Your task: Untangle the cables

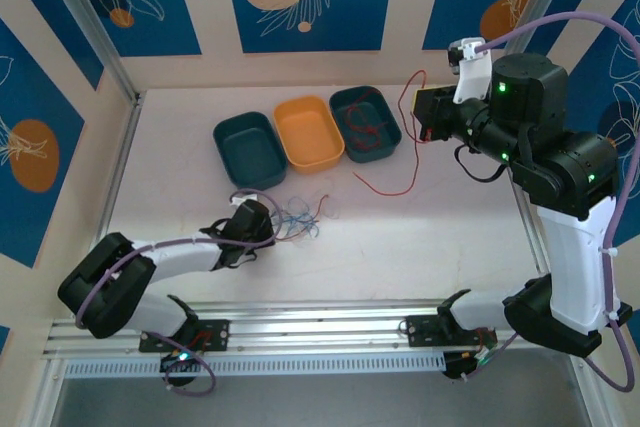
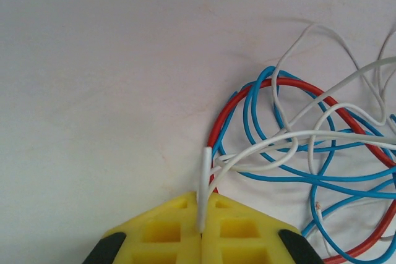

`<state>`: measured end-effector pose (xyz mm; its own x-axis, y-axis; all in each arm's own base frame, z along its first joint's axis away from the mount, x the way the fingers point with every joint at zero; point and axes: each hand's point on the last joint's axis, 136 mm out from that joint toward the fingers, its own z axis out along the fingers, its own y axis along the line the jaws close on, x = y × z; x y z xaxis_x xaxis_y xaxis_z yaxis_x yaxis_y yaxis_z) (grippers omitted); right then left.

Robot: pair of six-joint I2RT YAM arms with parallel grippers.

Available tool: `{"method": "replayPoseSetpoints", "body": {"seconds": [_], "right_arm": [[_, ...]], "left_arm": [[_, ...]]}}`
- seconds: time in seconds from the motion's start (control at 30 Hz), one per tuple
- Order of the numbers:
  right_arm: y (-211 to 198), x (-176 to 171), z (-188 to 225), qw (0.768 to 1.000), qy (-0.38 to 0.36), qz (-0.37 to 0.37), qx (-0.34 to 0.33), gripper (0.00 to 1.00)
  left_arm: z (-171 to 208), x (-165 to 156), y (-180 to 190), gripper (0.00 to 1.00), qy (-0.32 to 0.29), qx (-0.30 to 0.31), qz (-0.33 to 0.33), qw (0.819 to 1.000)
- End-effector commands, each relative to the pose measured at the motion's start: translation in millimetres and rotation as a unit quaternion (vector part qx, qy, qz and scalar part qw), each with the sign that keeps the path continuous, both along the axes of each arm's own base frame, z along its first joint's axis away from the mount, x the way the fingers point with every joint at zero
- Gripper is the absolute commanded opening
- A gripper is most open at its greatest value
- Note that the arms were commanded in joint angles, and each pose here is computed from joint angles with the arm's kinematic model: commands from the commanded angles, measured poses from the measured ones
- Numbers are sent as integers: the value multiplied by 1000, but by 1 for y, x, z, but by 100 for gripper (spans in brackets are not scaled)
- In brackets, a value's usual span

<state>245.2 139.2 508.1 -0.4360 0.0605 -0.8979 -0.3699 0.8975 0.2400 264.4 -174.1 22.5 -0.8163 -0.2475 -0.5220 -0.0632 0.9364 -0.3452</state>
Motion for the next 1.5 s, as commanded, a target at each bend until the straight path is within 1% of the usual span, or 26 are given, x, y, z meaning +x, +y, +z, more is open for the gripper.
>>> {"method": "replayPoseSetpoints", "body": {"seconds": [0.0,0.17,0.23,0.37,0.5,0.53,0.6,0.63,0.93,1.07,1.2,1.33,1.47], "right_arm": [[-5,-1,2,1000,-6,-6,-8,0],[1,11,-7,1000,8,-3,-14,0],[4,21,-14,1000,18,-7,-21,0],[9,49,-31,998,37,-17,-39,0],[19,83,-44,998,45,-15,-44,0],[21,90,-46,998,45,-13,-44,0],[25,110,-50,998,43,-15,-47,0],[26,118,-51,998,41,-17,-49,0],[22,207,-82,997,40,-39,-55,0],[19,238,-96,998,43,-38,-38,0],[11,270,-111,997,42,-53,-32,0],[4,297,-125,995,30,-78,-54,0],[6,319,-136,994,18,-85,-73,0]], "left_arm": [[1,0,9,10,-1,6,13,1000],[11,1,4,30,-8,-1,1,1000],[18,2,1,37,-14,-7,-5,1000],[39,4,-1,55,-33,-16,-13,999],[64,4,0,75,-57,-21,-19,998],[69,4,1,81,-62,-20,-20,998],[81,4,4,96,-73,-16,-21,997],[85,3,5,100,-76,-14,-22,997],[116,3,15,100,-126,3,-33,992],[122,2,22,100,-144,12,-30,989],[126,-1,30,100,-161,16,-23,987],[127,-3,36,100,-169,19,-15,985],[126,-2,38,100,-173,23,-10,985]]}}
